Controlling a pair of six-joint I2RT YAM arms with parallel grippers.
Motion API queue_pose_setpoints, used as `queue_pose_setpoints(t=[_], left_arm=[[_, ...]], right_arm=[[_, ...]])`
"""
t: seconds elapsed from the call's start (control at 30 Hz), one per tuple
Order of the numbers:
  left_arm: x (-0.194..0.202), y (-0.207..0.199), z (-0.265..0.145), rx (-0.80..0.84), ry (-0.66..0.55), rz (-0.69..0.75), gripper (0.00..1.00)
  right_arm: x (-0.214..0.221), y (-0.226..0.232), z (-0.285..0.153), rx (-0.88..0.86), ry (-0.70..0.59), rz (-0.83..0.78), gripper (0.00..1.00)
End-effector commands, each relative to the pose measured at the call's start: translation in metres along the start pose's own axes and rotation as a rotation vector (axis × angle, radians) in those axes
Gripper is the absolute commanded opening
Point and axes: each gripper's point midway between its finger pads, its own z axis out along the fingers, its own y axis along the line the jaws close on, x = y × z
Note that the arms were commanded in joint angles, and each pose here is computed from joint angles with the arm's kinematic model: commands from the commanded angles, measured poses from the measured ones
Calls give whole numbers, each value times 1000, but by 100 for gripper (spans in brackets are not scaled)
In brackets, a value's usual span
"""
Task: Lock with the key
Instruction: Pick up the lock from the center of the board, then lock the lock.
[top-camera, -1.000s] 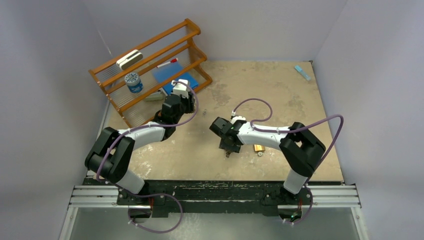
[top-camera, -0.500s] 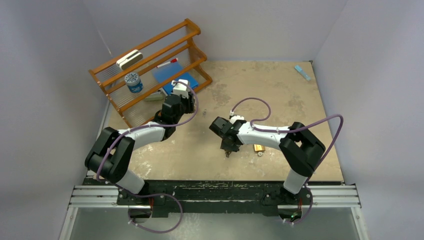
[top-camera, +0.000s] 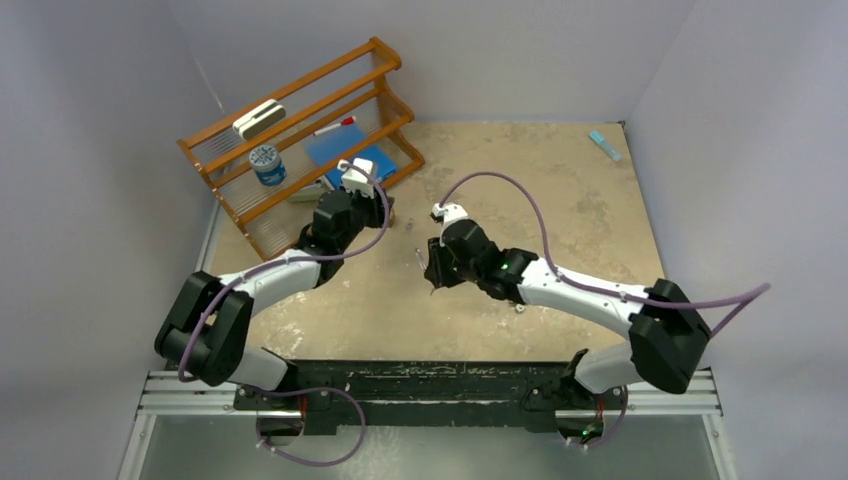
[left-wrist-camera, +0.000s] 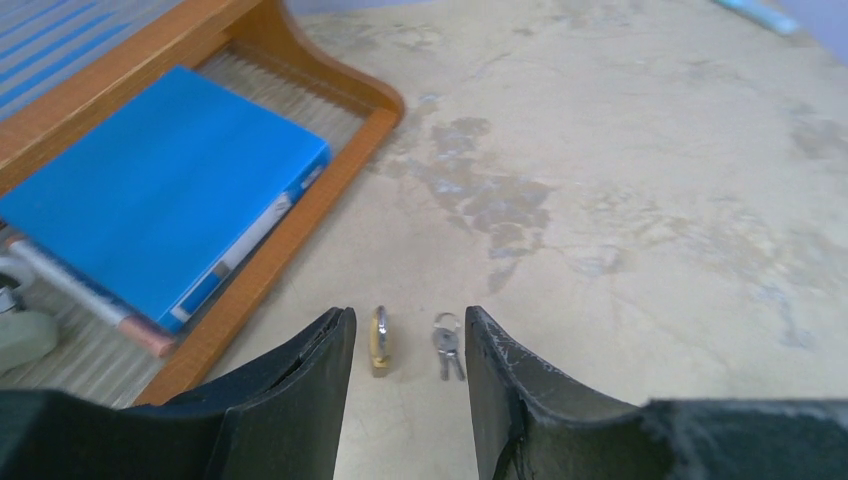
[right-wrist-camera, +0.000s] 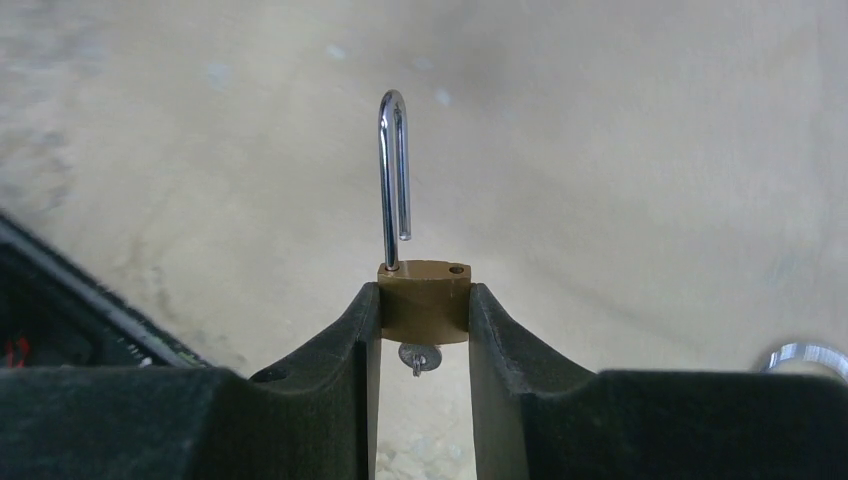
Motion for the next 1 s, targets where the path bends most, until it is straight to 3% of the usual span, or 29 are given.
queue_pose_setpoints(t=[0.0,0.17,0.47,0.63,0.97], left_arm=[[-41,-30,-21,264,-116,-26,44],[-72,-76,-66,658,-240,-62,44],[-89,-137,-130,1165,-252,-200,44],[-88,-145,-142,1268,-253,-238,45],[-107,-140,-157,1245,-347,-168,45]], right_arm=[[-54,43,-24,-333,-194,-318,0],[-86,59,-83,-775,-290,-343,0],[-90,64,-104,-846,-227,-456,0],[-93,69,-112,-877,-231,-468,0],[-78,50,-107,-826,-148,-427,0]])
